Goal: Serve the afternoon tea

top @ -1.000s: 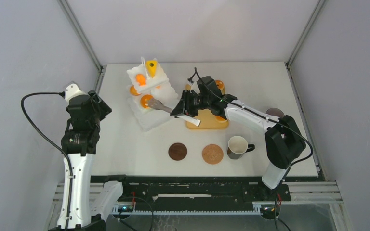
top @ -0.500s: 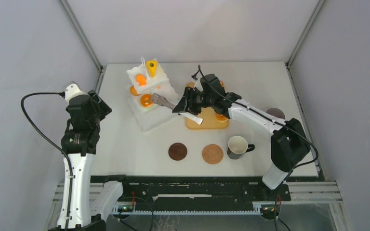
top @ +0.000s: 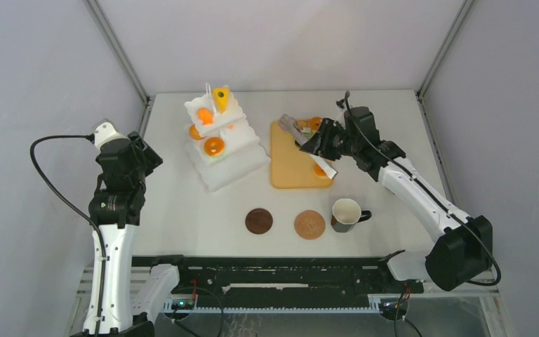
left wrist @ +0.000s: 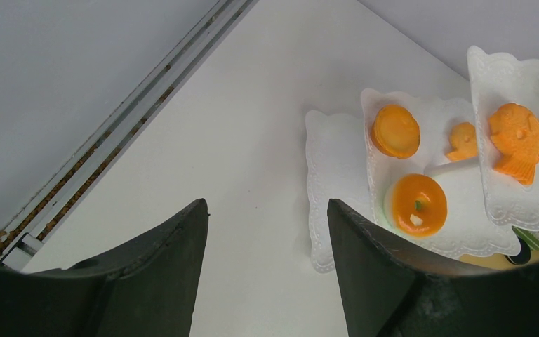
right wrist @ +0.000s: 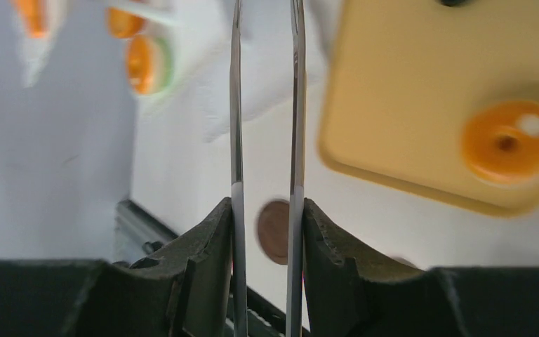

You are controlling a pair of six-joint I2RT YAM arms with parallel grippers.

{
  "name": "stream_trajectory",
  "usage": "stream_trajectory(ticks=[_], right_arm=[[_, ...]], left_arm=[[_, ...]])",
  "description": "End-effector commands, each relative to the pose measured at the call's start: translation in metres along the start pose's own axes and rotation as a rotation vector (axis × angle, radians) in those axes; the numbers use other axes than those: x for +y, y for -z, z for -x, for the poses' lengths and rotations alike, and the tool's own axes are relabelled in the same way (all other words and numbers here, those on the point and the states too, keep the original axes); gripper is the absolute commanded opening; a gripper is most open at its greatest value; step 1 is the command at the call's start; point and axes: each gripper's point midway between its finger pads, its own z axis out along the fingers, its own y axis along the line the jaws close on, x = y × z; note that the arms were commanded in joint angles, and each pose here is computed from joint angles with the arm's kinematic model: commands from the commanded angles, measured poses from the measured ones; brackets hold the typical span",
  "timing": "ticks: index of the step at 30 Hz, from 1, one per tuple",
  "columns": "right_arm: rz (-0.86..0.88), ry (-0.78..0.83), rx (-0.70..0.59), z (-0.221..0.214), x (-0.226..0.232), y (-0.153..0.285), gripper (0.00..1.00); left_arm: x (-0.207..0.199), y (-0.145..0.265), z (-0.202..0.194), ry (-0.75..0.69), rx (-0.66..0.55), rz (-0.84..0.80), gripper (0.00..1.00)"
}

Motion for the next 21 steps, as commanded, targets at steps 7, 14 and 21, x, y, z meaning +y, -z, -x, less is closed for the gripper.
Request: stream_trajectory(ticks=[7, 14, 21], right_arm=[[-0.347, 0.083, -0.029, 0.001, -0.099, 0.006, 0.48], [-0.436, 0.146, 0.009, 0.001, -0.120, -0.024, 0.49], [-0.498, 0.273, 0.037, 0.000, -0.122, -0.048, 0.55]], left_arm=[[-0.001, 0.001, 0.009, 0.011, -0.028, -0.006, 0.68], [-0.006, -0.001, 0.008, 0.015, -0.017, -0.019, 0.68], [-0.006, -0.002, 0.009, 0.017, -0.017, -0.018, 0.68]])
